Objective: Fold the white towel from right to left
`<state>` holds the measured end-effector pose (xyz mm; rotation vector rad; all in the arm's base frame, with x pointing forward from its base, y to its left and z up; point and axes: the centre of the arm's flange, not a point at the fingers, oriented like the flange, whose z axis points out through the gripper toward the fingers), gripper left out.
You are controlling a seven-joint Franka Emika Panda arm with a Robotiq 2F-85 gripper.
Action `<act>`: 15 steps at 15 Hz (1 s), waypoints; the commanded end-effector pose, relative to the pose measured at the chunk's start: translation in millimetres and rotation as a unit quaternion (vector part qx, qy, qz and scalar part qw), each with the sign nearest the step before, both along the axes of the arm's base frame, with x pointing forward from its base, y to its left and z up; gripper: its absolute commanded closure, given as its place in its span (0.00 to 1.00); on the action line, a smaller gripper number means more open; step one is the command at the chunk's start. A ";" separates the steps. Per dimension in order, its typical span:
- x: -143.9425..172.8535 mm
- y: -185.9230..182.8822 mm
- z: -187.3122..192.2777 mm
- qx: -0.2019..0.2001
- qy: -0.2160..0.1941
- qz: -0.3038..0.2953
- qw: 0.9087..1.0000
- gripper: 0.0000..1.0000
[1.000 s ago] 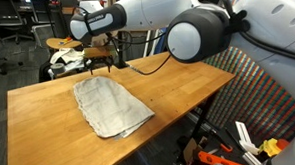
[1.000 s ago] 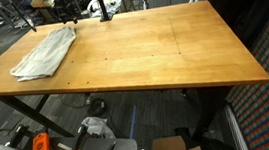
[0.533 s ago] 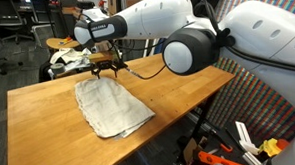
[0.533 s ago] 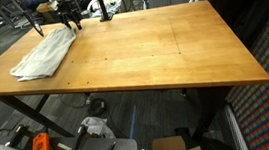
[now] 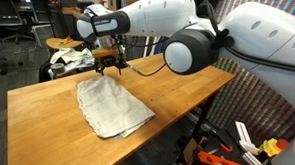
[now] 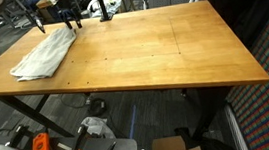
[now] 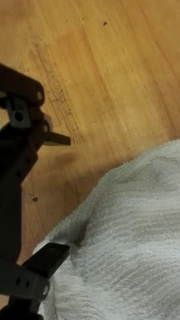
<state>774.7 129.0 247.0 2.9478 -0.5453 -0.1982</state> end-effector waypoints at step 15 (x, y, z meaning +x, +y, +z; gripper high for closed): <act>73.3 -11.8 -27.5 0.045 -0.028 -0.052 0.997 0.00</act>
